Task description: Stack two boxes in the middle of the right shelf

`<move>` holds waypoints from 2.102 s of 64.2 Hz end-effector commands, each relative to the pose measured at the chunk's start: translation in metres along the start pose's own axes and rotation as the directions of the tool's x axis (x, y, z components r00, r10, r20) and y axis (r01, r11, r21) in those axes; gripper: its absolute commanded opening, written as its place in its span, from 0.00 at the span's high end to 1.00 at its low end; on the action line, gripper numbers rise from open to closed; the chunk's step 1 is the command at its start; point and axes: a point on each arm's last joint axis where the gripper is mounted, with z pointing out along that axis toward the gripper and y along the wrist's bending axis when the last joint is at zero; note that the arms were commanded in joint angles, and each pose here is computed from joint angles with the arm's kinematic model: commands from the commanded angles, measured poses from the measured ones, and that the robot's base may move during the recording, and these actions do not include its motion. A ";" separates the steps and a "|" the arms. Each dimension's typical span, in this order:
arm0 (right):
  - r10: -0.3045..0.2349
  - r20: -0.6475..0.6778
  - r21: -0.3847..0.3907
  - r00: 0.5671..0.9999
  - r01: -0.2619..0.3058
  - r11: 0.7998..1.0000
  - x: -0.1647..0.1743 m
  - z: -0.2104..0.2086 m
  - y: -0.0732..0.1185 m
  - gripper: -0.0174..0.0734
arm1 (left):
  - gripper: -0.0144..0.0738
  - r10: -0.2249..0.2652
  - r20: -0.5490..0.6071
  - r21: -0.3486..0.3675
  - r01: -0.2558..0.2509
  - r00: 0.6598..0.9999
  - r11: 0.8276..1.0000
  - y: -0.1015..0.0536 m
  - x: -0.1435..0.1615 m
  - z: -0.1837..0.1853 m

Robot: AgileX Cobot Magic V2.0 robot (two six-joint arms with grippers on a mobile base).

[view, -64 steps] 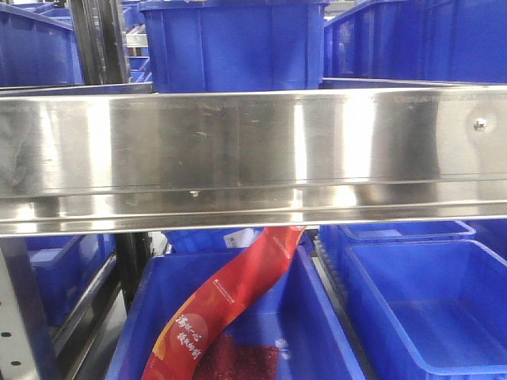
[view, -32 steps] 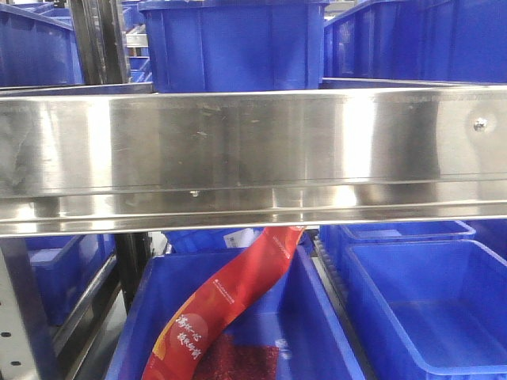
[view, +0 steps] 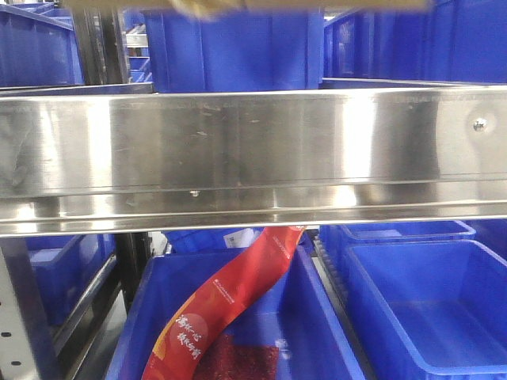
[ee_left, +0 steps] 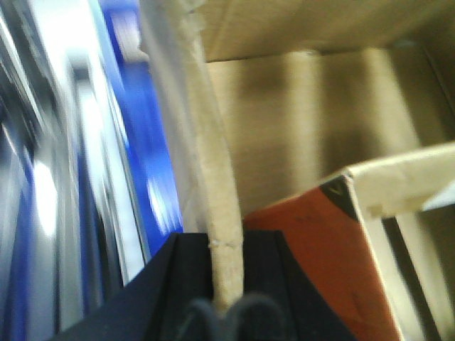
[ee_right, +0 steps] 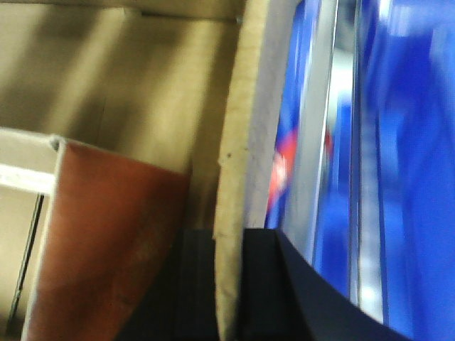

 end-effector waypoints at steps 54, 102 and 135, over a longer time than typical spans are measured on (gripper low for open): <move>0.031 -0.206 0.038 0.978 -0.024 0.999 0.039 0.085 -0.024 0.54 | 0.52 0.155 -0.249 -0.037 -0.169 0.956 0.985 -0.024 0.025 0.076; 0.005 -0.040 0.035 0.999 -0.004 0.999 0.026 0.027 -0.012 0.19 | 0.18 0.126 -0.086 -0.046 -0.130 0.988 0.990 -0.018 0.008 -0.002; -0.053 0.123 0.043 0.991 0.048 0.998 0.053 -0.052 0.003 0.99 | 0.96 0.109 0.074 -0.014 -0.109 0.991 0.994 -0.009 0.042 -0.087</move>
